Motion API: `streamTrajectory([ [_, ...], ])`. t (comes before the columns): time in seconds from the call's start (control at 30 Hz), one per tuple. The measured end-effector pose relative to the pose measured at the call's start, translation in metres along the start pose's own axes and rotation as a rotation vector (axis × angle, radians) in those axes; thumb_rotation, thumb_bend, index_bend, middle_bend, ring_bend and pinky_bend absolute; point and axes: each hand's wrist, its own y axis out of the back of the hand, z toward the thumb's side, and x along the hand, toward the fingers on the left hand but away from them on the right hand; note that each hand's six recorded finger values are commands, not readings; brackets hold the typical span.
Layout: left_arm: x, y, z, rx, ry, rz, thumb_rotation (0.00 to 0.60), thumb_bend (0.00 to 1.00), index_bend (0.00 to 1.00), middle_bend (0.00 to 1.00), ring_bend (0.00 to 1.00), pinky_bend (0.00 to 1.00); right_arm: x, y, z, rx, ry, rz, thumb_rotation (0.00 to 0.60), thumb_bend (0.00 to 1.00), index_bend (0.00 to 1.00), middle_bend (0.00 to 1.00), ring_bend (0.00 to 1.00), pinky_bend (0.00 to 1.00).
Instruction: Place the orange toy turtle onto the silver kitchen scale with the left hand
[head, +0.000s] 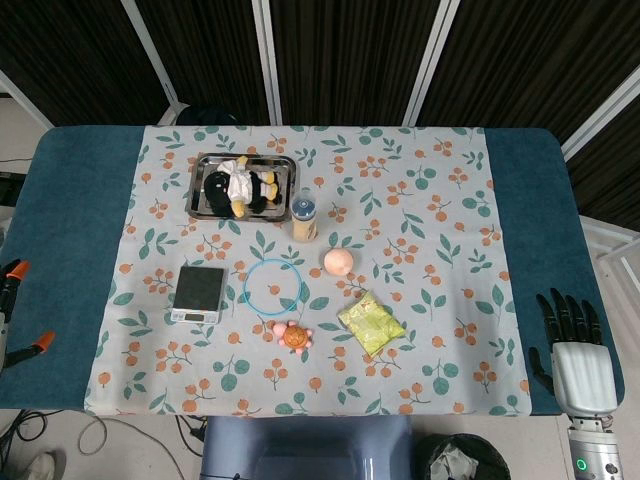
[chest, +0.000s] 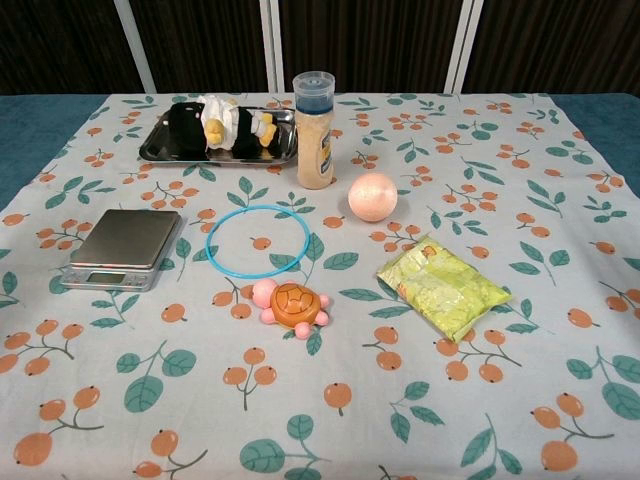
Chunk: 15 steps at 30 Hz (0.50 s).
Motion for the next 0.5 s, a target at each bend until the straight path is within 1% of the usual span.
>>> streamTrajectory([
  [0.5,0.0001,-0.0009,0.0004,0.008,-0.004,-0.009,0.600,0.13,0.02,0.04,0.02,0.06,-0.0004,-0.0018,0.0005,0.003,0.001,0.006,0.600,0.50,0.01,0.00,0.01,0.00],
])
